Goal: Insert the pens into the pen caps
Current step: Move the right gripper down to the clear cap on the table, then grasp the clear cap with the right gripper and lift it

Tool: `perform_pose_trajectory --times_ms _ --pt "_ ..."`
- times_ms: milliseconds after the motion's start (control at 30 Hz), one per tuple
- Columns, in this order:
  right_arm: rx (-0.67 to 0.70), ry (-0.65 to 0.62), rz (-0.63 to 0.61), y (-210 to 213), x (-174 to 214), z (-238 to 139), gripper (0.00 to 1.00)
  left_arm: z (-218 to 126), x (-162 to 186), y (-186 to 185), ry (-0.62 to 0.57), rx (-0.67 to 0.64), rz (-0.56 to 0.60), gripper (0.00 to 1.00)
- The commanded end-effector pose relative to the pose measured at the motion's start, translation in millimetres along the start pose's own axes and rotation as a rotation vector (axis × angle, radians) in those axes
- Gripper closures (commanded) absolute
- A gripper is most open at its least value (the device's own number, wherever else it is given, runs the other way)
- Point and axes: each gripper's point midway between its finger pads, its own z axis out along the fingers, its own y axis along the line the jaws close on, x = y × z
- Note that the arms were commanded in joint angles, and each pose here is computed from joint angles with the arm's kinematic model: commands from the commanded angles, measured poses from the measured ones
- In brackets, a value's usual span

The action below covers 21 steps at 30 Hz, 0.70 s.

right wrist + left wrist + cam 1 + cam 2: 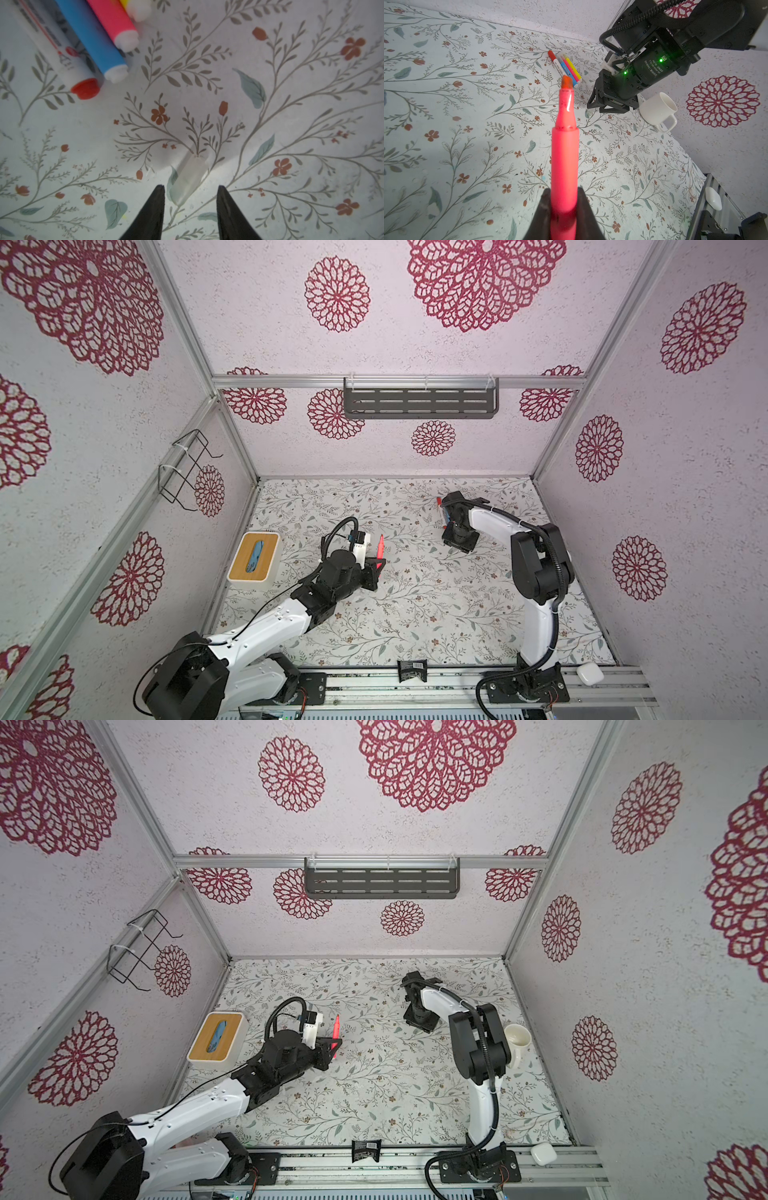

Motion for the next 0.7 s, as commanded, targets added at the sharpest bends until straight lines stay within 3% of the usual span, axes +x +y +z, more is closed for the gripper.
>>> perform_pose_trajectory --times_ms 0,233,467,667 --pt "0.025 -0.011 0.040 -4 -7 -3 0.57 -5 -2 3 -0.016 -0.012 0.009 1.00" --pt "0.043 -0.013 0.023 -5 -7 8 0.62 -7 -3 5 -0.024 -0.022 0.018 1.00" --pt "0.066 -0.005 -0.011 -9 -4 18 0.74 -9 -4 7 -0.030 -0.032 0.023 1.00" --pt "0.081 -0.005 -0.047 -13 -2 23 0.76 -8 -6 6 -0.033 -0.032 0.032 1.00"
